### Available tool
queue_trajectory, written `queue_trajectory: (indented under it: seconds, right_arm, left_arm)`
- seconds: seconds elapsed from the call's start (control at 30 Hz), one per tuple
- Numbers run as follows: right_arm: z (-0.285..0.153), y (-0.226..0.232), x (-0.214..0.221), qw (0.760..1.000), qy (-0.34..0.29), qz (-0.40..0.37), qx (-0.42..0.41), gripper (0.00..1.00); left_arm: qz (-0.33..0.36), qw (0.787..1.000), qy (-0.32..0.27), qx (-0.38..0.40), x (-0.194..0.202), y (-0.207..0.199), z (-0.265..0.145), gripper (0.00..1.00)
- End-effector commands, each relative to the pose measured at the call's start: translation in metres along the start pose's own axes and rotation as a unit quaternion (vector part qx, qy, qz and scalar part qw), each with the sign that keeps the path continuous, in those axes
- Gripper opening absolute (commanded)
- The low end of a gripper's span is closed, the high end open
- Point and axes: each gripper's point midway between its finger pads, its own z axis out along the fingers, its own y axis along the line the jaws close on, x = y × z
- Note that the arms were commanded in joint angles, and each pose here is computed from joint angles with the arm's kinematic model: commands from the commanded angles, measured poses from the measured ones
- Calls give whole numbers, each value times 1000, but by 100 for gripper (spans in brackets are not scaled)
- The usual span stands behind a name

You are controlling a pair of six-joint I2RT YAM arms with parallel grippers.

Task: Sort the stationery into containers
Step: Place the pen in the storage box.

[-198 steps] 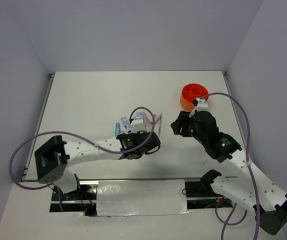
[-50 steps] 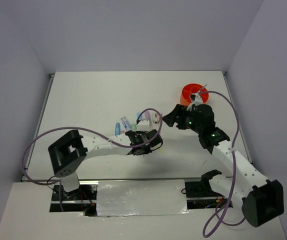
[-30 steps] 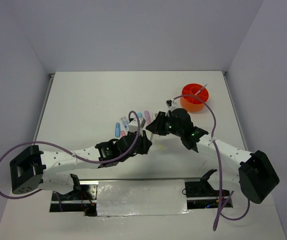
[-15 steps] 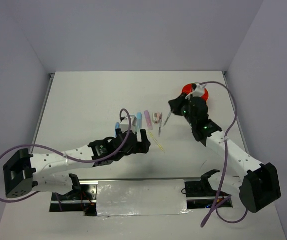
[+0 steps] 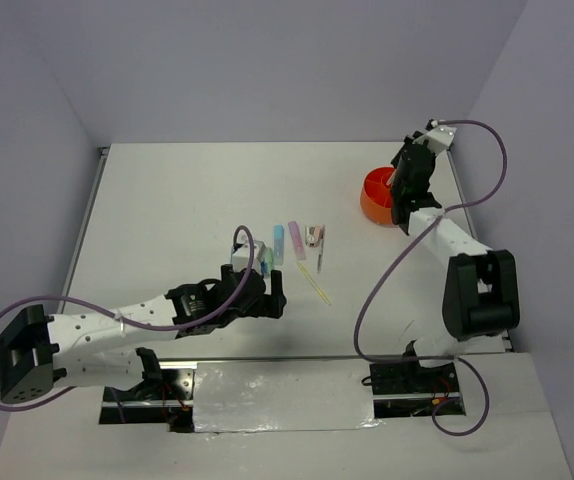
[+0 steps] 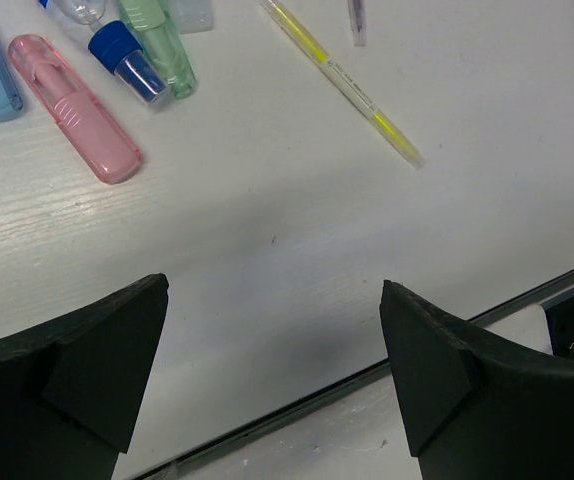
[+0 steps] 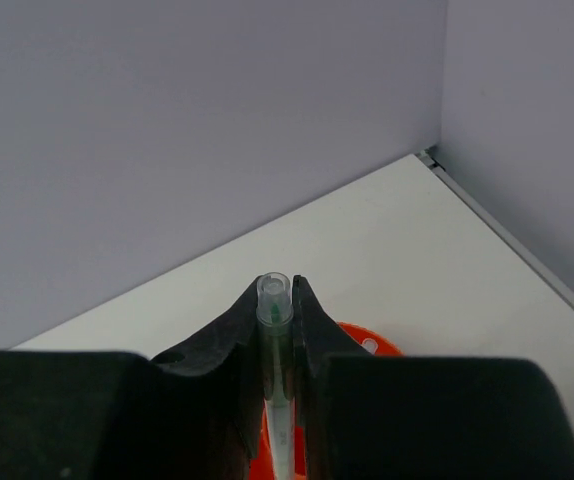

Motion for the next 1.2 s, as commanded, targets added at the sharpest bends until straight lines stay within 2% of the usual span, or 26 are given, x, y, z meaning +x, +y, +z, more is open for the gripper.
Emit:
queue_trajectory:
  seconds: [0.0,0.27,0.5,0.53,0.57,0.63,0.67,0.7,0.8,0.83,0.9,0.93,0.97,1.0,1.07,1.13,1.17]
  right_arm:
    - [21,-1,-33,998,-61,0,20,0]
    - [45,1,-2,998,-48,-25,17,3]
    - [48,-10,31,998,-24,-38,32,11]
    - [48,-10,33,999,-20,-41,30,14]
    - [47,-10,35,999,-15,-44,28,36]
    - [43,-7,29,999,-19,-40,18,66]
    - [41,-6,27,999,-18,-37,15,78]
    - [37,-3,16,999,-25,-26,7,83]
    - [26,17,-12,999,-27,-21,-42,91]
    - [22,21,-20,998,-28,-19,-50,93]
    - [9,26,-44,998,-24,1,-55,94]
    - [4,26,-51,998,-20,11,-56,94]
    - [-4,22,-48,999,3,12,-52,94]
    - [-19,25,-69,997,-2,45,-61,94]
    - [-48,27,-76,993,25,68,-90,94]
    - [-69,25,-69,990,63,80,-102,94]
    - [-89,24,-64,985,96,92,-113,94]
  left_arm:
    - [10,1000,-16,25,-17,-8,-10,99]
    - [36,998,-10,51,-23,-18,-10,99]
    - [17,998,-8,59,-22,-21,-1,99]
    - [17,998,-5,57,-21,-21,2,99]
    - [16,998,-3,53,-20,-22,3,99]
    - [10,999,2,40,-22,-22,7,99]
    - [8,1000,2,31,-24,-21,9,99]
    - [-2,1000,2,25,-26,-23,11,99]
    - [-29,1000,3,11,-40,-37,16,99]
    - [-29,999,16,-9,-34,-34,23,99]
    - [-59,998,15,-11,-43,-47,27,99]
    - [-64,997,26,-28,-36,-46,38,99]
    - [-70,996,32,-42,-33,-45,43,99]
    - [-89,995,24,-45,-41,-52,46,99]
    - [-100,991,41,-80,-28,-48,64,97]
    - [-102,988,56,-97,-20,-54,84,95]
    - [-101,987,69,-107,-13,-55,89,91]
